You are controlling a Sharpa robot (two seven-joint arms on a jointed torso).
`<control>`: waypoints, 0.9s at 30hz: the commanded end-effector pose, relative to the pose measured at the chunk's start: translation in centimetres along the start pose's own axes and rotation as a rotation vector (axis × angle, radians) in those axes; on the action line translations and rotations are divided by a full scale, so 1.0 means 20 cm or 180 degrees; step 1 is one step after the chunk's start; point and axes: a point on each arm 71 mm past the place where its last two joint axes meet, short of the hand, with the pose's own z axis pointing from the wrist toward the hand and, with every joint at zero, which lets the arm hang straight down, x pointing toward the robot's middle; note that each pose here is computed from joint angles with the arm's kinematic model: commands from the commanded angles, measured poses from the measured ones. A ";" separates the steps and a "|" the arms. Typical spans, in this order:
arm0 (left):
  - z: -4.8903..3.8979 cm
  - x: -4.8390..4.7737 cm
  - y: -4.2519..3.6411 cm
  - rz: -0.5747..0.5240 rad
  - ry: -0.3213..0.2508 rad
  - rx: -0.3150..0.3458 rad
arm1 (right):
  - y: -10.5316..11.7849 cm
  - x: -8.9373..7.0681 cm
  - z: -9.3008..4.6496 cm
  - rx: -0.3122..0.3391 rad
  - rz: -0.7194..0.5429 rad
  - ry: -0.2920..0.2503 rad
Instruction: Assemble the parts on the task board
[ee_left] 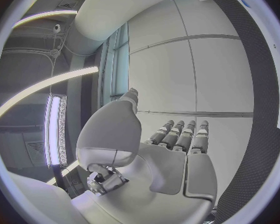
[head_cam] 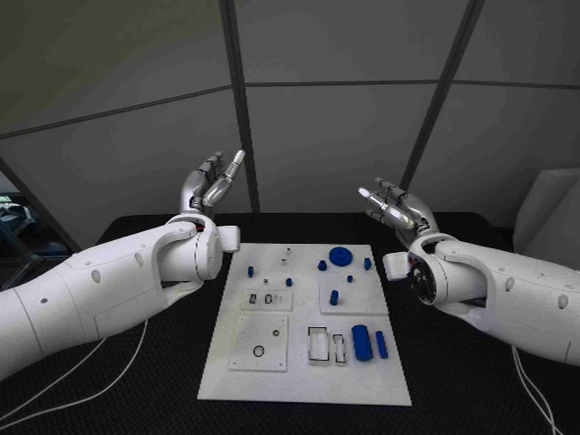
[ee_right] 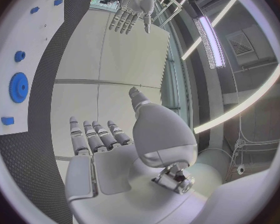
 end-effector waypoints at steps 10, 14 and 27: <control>0.016 -0.040 -0.021 -0.0161 0.0249 0.0093 | 0.05 0.01 0.06 -0.0357 -0.1131 0.0695; 0.004 -0.073 -0.029 -0.0141 0.0340 0.0071 | 0.05 0.01 0.06 -0.0538 -0.1586 0.0749; -0.081 -0.097 -0.090 -0.0169 0.0795 0.0095 | 0.14 0.05 0.08 -0.0755 -0.2920 0.1126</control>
